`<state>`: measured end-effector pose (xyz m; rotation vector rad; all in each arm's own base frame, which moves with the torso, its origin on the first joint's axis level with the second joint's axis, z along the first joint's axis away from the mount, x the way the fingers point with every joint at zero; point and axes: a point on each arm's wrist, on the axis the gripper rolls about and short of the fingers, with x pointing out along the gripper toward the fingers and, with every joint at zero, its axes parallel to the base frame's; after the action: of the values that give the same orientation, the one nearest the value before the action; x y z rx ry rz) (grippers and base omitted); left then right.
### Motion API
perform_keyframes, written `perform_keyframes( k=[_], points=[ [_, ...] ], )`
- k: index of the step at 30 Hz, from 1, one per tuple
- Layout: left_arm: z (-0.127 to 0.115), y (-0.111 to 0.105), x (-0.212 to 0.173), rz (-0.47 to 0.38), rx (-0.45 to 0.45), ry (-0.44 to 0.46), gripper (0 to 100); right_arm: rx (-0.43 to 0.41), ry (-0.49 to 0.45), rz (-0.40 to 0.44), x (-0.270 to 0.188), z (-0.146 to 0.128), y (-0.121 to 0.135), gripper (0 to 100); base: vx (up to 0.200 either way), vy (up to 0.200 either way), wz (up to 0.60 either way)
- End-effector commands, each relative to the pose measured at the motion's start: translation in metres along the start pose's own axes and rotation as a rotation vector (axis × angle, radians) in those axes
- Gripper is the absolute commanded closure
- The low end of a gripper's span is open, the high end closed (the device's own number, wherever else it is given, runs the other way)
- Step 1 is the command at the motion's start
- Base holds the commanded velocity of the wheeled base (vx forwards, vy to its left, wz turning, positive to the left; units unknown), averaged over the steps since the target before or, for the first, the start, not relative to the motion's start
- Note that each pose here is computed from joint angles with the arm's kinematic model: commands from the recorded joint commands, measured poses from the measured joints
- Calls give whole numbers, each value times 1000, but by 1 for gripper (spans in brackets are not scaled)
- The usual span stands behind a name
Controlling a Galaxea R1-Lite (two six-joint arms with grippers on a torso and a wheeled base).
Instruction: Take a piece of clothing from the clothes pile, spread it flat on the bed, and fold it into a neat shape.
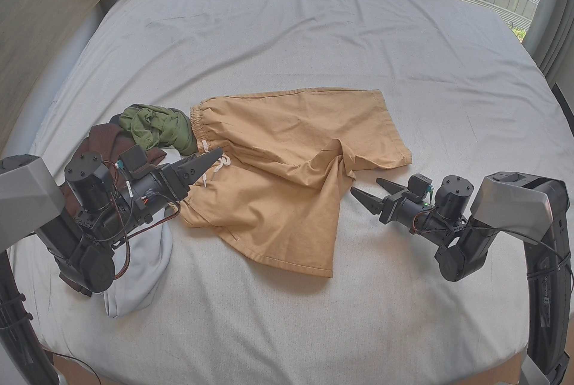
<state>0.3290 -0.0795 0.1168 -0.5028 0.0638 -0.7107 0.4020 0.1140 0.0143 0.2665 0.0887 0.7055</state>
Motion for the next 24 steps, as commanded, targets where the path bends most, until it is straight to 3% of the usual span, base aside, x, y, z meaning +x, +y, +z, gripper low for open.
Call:
perform_keyframes(
  k=[1, 7, 16, 17, 24],
  points=[
    [-1, 0, 0, -1, -1, 1, 0, -35, 41, 18, 3, -19, -5, 0, 0, 0, 0],
    [0, 0, 0, 0, 0, 0, 0, -90, 16, 47, 16, -20, -4, 0, 0, 0, 0],
    [1, -1, 0, -2, 0, -4, 0, -97, 7, 63, 25, -27, -2, 0, 0, 0, 0],
    [1, -1, 0, -2, 0, -4, 0, -97, 7, 63, 25, -27, -2, 100, 0, 0, 0],
    [1, -1, 0, -3, -1, -2, 0, -100, -1, 63, 26, -24, -3, 100, 0, 0, 0]
  ],
)
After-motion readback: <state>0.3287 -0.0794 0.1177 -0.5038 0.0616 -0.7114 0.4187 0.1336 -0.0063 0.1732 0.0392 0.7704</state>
